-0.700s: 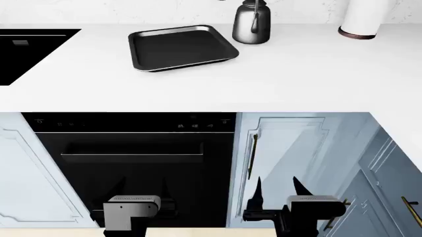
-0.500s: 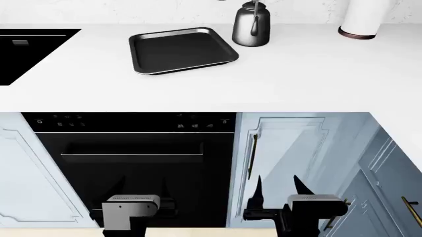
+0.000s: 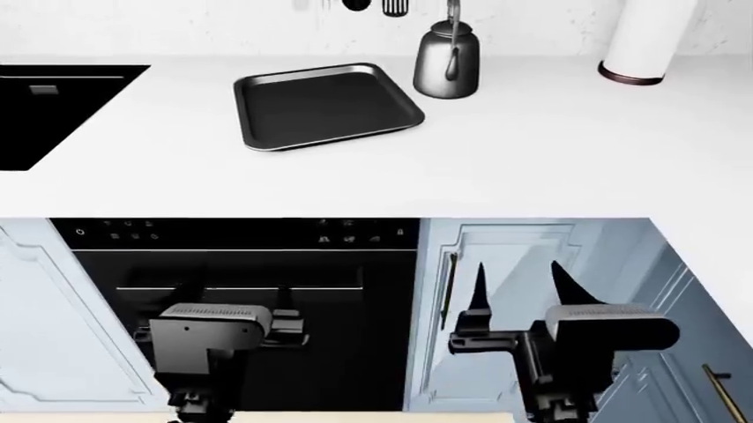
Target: Pick the kettle from the counter and place it on the tray. Then pick the mug from the cabinet and place it on the tray. Then close the cabinet doors.
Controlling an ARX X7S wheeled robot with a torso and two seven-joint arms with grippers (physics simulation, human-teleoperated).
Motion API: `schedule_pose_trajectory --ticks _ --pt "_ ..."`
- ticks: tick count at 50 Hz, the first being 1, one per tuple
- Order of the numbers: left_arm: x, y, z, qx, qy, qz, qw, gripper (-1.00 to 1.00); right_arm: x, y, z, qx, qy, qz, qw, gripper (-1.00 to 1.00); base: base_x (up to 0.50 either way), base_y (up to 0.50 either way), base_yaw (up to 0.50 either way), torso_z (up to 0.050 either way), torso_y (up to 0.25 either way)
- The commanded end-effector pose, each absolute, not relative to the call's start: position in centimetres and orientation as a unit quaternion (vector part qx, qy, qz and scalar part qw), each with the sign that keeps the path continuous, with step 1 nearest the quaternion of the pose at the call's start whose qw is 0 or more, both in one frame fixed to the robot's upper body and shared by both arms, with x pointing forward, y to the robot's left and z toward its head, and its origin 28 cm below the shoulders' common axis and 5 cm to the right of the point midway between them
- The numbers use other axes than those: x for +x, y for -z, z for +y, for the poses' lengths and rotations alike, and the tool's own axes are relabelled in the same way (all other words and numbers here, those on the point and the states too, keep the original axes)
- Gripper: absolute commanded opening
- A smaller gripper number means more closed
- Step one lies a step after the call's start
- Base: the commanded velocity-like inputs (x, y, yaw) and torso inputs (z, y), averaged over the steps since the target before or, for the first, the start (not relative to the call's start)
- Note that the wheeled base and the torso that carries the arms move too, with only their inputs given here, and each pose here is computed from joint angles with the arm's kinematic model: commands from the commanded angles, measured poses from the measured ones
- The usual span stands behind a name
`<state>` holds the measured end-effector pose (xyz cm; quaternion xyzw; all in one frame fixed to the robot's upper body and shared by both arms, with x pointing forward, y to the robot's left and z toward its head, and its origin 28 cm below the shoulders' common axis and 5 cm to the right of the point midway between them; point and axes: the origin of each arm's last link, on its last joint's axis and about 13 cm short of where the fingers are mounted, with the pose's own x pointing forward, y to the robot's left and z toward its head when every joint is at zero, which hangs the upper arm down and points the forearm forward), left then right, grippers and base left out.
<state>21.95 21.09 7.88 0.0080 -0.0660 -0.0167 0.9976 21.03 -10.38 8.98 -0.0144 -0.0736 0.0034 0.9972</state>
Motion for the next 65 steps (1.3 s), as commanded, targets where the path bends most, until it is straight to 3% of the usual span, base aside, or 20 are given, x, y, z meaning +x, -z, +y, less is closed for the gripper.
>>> schedule_pose_trajectory --ticks 1,22,28,39,50,56,65 --pt "22.6 -13.9 21.6 0.022 0.032 -0.085 0.996 1.00 21.2 -15.6 -11.0 -0.048 0.000 -0.126 0.991 1.00 0.00 0.00 0.00 0.050 0.035" --pt "23.9 -26.5 22.8 0.044 0.046 -0.123 0.990 1.00 22.2 -27.9 -11.9 -0.072 -0.016 -0.181 0.981 1.00 0.00 0.00 0.00 0.050 0.035" --pt "24.1 -31.0 22.8 0.046 0.048 -0.145 0.987 1.00 22.3 -28.4 -12.0 -0.071 -0.012 -0.181 0.981 1.00 0.00 0.00 0.00 0.050 0.034" --pt "25.0 -45.4 21.6 0.060 0.020 -0.209 0.976 1.00 22.0 -28.5 -11.9 -0.072 -0.016 -0.182 0.981 1.00 0.00 0.00 0.00 0.050 0.034" --pt "26.5 -54.9 20.4 0.052 -0.022 -0.235 0.970 1.00 22.0 -28.3 -11.8 -0.073 -0.020 -0.180 0.981 1.00 0.00 0.00 0.00 0.050 0.034" --pt "27.4 -58.7 19.7 0.047 -0.048 -0.236 0.969 1.00 22.1 -28.4 -11.8 -0.072 -0.021 -0.181 0.981 1.00 0.00 0.00 0.00 0.050 0.034" --pt "27.6 -59.0 19.5 0.043 -0.079 -0.227 0.970 1.00 21.9 -28.2 -11.9 -0.075 -0.021 -0.181 0.980 1.00 0.00 0.00 0.00 0.050 0.035"
